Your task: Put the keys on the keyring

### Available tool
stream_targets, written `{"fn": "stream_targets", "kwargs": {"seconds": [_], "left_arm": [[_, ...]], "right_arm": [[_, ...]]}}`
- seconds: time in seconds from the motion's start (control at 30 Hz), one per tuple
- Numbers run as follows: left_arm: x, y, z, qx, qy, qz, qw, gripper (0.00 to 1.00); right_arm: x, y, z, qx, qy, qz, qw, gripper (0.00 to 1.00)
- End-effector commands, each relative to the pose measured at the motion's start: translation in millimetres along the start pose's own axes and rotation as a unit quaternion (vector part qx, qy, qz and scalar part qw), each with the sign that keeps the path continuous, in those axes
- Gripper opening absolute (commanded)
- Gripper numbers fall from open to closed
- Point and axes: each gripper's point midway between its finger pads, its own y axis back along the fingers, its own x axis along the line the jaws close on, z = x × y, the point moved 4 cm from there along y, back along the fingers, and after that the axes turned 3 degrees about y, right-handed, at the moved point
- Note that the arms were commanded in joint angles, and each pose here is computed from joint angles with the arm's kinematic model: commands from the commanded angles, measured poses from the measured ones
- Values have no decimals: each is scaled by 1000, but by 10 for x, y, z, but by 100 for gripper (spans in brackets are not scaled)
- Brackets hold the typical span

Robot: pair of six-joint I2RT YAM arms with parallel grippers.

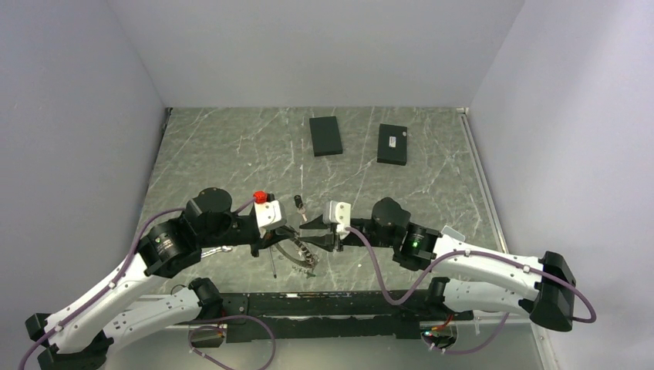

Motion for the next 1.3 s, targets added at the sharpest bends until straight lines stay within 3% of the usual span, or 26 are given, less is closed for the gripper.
{"fn": "stream_targets", "kwargs": {"seconds": [0.0, 0.43, 0.63, 0.97, 1.27], "left_arm": [[-6, 56, 267, -49, -24, -2, 999, 0], [-9, 44, 259, -43, -22, -6, 999, 0], [-2, 37, 252, -42, -21, -4, 999, 0], [27, 158, 401, -78, -33, 23, 996, 0], [-36, 278, 691, -155, -49, 18, 987, 0]], "right_arm": [[-90, -50, 204, -26, 8, -10, 1000, 34], [-132, -108, 178, -22, 9, -17, 1000, 29], [-133, -90, 189, -26, 16, -18, 999, 0], [-114, -23, 42, -8, 9, -32, 999, 0], [-91, -72, -10, 3, 2, -19, 1000, 0]]}}
